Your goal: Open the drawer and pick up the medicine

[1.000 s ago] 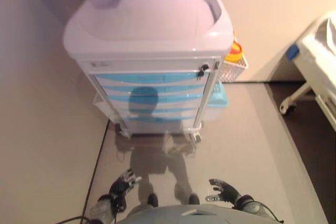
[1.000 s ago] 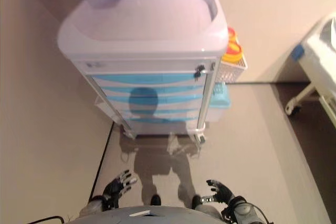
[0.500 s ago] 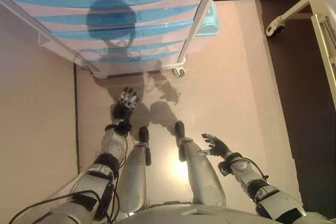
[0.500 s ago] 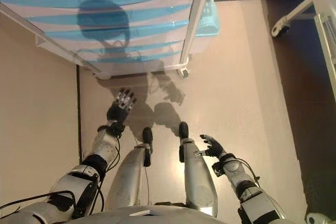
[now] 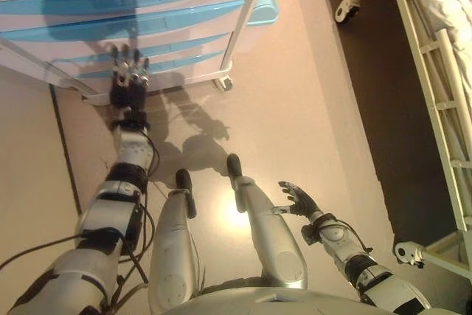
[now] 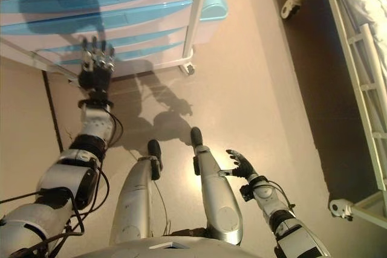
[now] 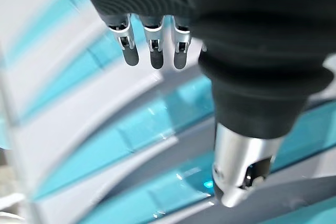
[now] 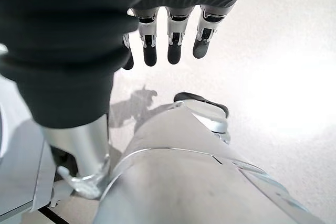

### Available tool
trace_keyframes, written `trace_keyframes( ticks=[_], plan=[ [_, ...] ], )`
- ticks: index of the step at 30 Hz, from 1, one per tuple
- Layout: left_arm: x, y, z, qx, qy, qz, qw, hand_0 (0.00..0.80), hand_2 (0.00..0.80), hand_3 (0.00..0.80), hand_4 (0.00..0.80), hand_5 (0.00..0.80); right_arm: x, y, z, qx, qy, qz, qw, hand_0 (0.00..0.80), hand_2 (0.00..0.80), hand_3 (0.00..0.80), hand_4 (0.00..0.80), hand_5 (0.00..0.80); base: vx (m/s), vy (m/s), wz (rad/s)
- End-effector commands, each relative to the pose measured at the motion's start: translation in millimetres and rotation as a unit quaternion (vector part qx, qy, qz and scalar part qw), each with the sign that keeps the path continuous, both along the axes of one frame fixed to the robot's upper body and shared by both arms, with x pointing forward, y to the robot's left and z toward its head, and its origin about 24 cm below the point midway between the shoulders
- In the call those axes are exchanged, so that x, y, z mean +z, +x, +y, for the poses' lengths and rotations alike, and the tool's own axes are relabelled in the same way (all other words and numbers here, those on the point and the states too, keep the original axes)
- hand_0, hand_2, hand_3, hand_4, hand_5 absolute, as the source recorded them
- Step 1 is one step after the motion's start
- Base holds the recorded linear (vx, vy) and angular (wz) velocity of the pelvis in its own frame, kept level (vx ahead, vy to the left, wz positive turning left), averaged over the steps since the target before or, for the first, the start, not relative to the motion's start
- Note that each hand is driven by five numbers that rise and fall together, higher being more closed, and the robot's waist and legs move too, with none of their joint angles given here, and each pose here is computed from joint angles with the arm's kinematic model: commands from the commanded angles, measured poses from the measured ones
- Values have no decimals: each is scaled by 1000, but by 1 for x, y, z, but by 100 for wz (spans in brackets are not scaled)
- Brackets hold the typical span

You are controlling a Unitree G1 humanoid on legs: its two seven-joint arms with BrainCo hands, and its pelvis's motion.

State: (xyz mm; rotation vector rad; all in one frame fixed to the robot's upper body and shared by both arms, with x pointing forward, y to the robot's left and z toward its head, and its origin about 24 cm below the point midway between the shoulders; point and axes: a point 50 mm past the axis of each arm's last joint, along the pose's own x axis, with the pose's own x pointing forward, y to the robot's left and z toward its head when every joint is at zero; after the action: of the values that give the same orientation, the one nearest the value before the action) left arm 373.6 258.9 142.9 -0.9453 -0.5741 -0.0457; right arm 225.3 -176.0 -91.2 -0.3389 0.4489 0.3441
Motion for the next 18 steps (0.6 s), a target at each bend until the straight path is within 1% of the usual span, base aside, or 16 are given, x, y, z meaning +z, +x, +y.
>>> trace_keyframes(
  ticks=[1, 8, 11, 13, 14, 15, 16, 18],
  plan=[
    [33, 1, 15, 16, 3, -57, 998, 0, 0, 0, 0, 0, -10, -26, 3, 12, 6, 10, 1000, 0, 0, 0, 0, 0, 27, -26, -7],
    [89, 5, 27, 30, -15, -129, 991, 0, 0, 0, 0, 0, -10, -29, 9, 27, 9, 3, 1000, 0, 0, 0, 0, 0, 26, -10, -6],
    [109, 5, 27, 16, -23, -171, 985, 0, 0, 0, 0, 0, -11, -31, 11, 34, 9, 5, 999, 0, 0, 0, 0, 0, 59, -18, -9],
    [121, 3, 23, -12, -23, -215, 976, 0, 0, 0, 0, 0, -12, -33, 12, 38, 9, 7, 999, 0, 0, 0, 0, 0, 125, 2, -10],
    [129, 2, 18, -36, -20, -249, 968, 135, 135, 135, 135, 135, -13, -34, 13, 41, 9, 9, 999, 0, 0, 0, 0, 0, 29, -41, -2],
    [135, 1, 11, -68, -18, -287, 955, 533, 533, 533, 533, 533, -14, -36, 14, 44, 8, 11, 999, 0, 0, 0, 0, 0, 32, -41, -3],
    [141, -2, 4, -104, -14, -329, 938, 800, 800, 800, 800, 800, -14, -37, 15, 46, 8, 11, 999, 0, 0, 0, 0, 0, 34, -40, -1],
    [150, -8, -17, -178, 4, -402, 898, 800, 800, 800, 800, 800, -15, -38, 16, 50, 9, 12, 999, 0, 0, 0, 0, 0, -19, -56, -1]
  ],
)
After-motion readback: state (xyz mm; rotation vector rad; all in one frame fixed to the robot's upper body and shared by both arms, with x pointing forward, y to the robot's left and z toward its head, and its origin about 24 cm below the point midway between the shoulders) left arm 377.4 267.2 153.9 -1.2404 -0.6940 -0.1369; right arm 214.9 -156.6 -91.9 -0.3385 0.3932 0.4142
